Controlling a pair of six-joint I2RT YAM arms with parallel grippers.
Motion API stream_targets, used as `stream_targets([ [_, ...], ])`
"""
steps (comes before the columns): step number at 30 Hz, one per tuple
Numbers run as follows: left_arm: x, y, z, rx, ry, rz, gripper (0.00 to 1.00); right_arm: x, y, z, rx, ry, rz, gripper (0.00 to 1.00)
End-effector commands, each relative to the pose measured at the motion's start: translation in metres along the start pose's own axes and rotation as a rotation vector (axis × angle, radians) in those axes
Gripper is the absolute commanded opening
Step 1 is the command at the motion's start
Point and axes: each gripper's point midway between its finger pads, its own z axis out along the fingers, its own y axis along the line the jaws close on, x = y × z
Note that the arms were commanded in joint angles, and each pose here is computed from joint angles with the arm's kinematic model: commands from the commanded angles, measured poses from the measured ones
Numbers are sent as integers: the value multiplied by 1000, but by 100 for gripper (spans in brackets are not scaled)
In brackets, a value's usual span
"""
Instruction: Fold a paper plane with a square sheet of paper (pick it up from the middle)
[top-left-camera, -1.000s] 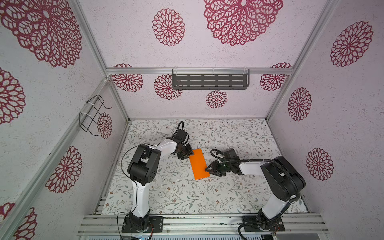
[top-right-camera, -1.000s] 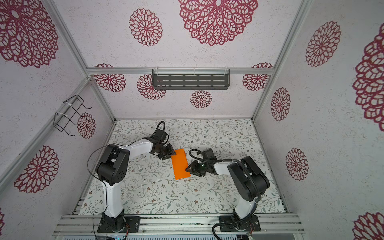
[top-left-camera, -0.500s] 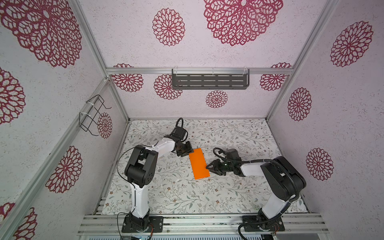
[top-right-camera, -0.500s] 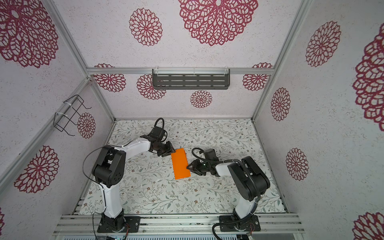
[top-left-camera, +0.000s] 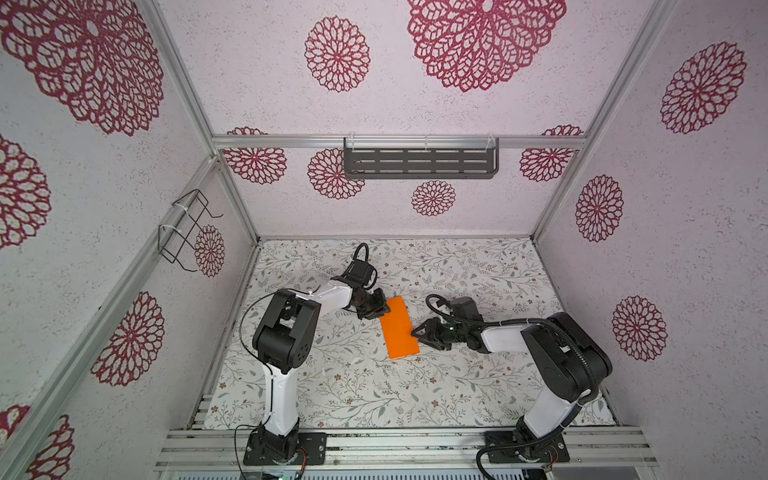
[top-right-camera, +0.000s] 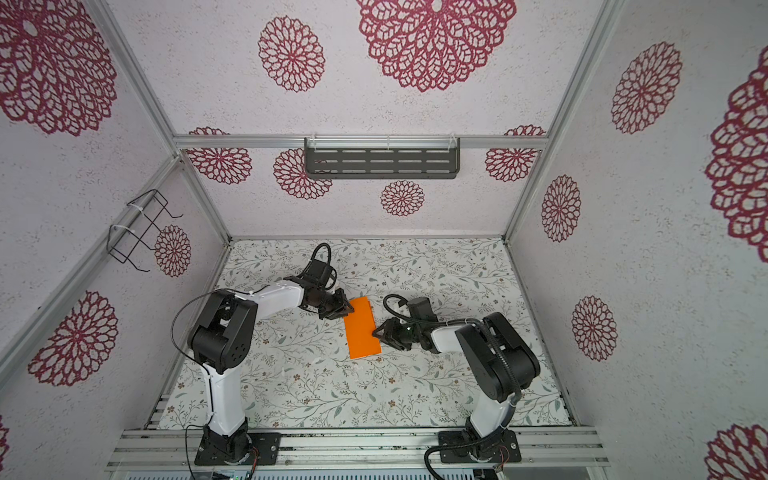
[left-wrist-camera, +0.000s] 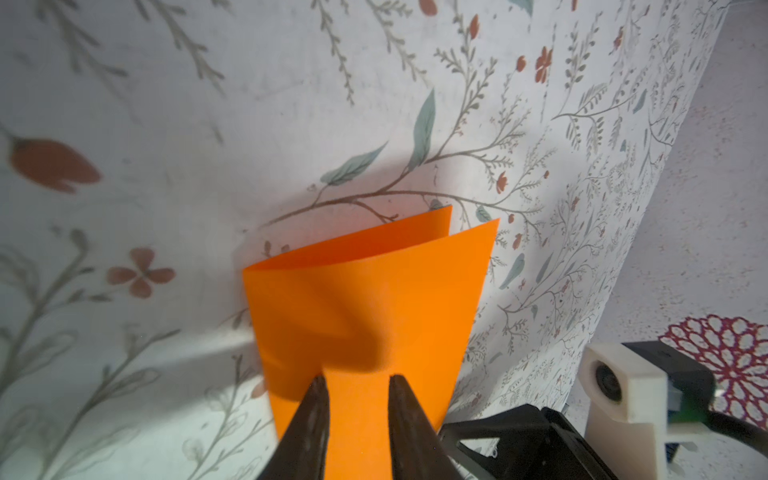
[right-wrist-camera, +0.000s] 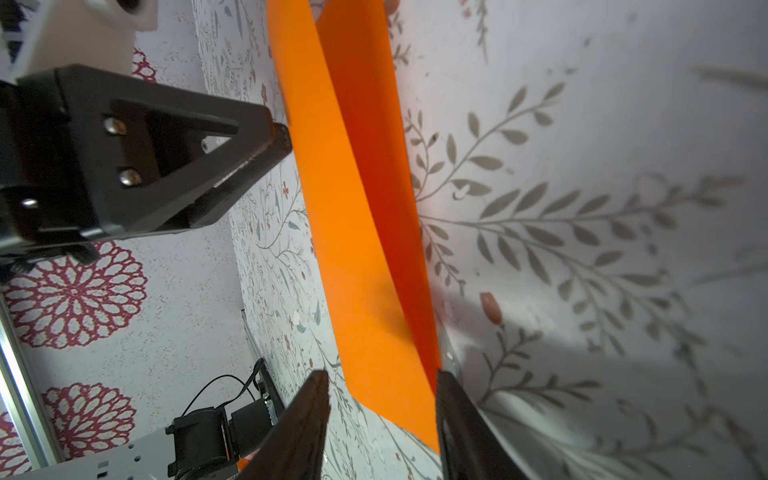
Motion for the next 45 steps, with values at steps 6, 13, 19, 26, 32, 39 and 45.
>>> stream_targets([
  [6, 4, 11, 13, -31, 23, -26, 28, 3, 1, 1, -20, 28, -2, 46],
  [13, 7, 16, 14, -48, 32, -27, 28, 8, 2, 1, -35, 55, 7, 45],
  [19, 1, 3, 3, -18, 13, -3, 30, 10, -3, -5, 15, 42, -8, 46],
  [26, -9, -36, -25, 97, -39, 26, 32, 8, -4, -13, 54, 13, -28, 48],
  [32, -7, -29, -26, 75, -45, 14, 34, 13, -3, -10, 23, 39, -23, 49],
  [39, -7, -35, -41, 88, -75, 22, 37, 16, 6, -7, -35, 68, -42, 50],
  [45, -6, -34, -42, 84, -75, 16, 41, 15, 9, -2, -51, 79, -48, 49],
])
